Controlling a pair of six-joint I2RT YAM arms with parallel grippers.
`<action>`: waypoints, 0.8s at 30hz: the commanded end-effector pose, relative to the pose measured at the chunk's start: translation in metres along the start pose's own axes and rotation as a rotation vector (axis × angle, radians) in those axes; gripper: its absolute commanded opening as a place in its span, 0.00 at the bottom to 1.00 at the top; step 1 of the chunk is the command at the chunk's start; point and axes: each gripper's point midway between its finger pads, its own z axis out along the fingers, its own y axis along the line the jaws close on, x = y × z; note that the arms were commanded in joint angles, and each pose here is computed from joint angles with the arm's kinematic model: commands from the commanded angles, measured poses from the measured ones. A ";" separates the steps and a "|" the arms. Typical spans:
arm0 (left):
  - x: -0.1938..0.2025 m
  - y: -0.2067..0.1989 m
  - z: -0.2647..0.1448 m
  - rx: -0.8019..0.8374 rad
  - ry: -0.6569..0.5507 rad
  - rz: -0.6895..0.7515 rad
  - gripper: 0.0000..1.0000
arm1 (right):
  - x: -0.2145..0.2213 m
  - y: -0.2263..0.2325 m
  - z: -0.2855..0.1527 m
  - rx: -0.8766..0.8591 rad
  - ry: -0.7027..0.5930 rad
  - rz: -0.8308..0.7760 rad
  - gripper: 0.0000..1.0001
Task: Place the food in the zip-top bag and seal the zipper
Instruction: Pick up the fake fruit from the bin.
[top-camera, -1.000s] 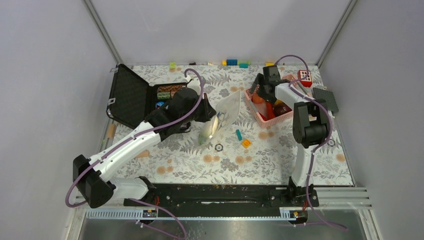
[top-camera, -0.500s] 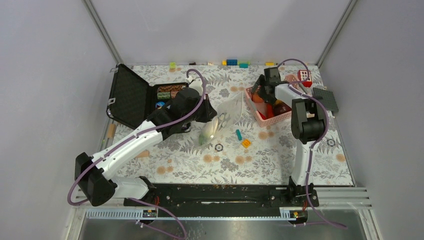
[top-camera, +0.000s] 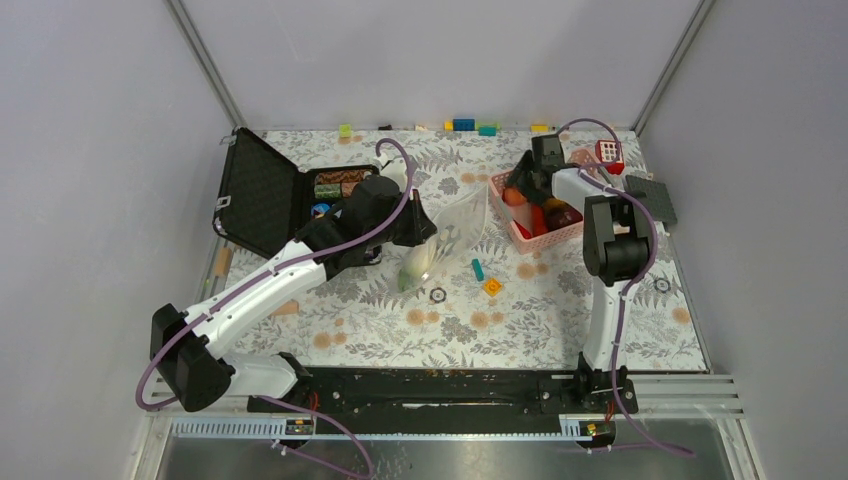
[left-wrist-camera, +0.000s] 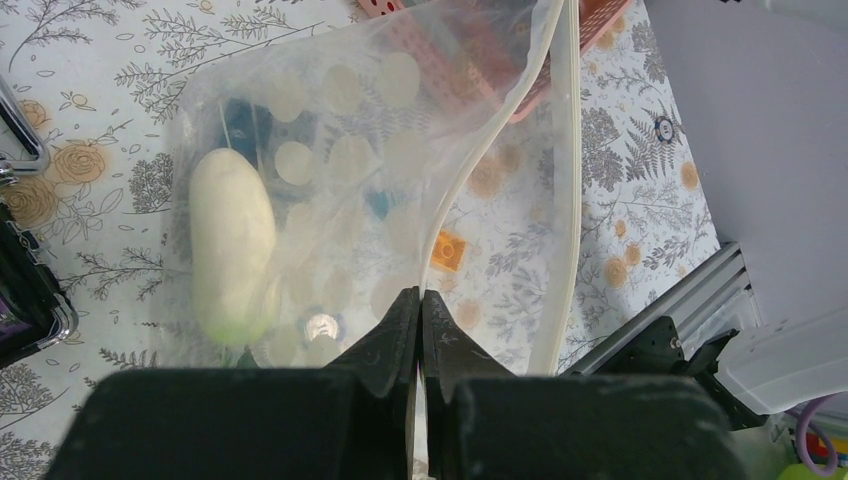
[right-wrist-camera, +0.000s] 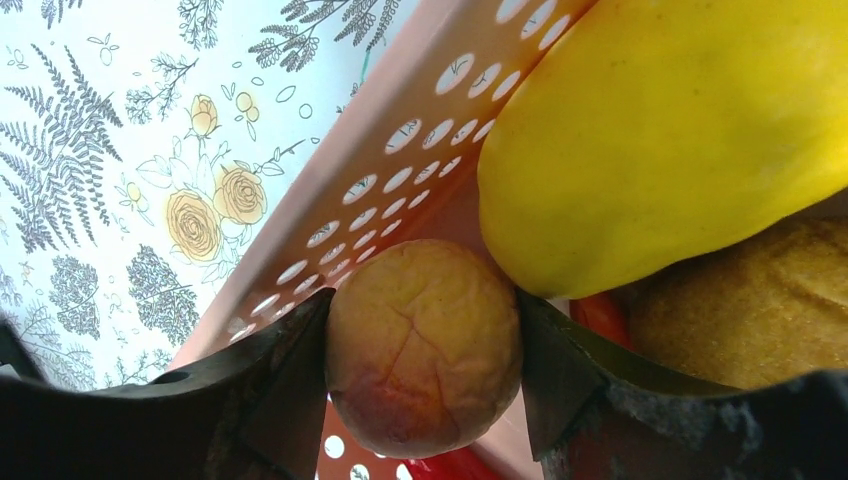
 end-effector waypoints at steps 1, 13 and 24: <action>-0.011 -0.010 -0.003 0.047 -0.043 -0.015 0.00 | -0.018 0.013 -0.029 -0.054 -0.059 -0.009 0.48; -0.020 0.008 -0.015 -0.032 -0.120 0.025 0.00 | -0.042 0.019 -0.171 -0.183 -0.257 -0.113 0.39; -0.024 0.008 -0.023 -0.020 -0.157 0.024 0.00 | 0.044 0.114 -0.340 -0.871 -0.154 -0.393 0.36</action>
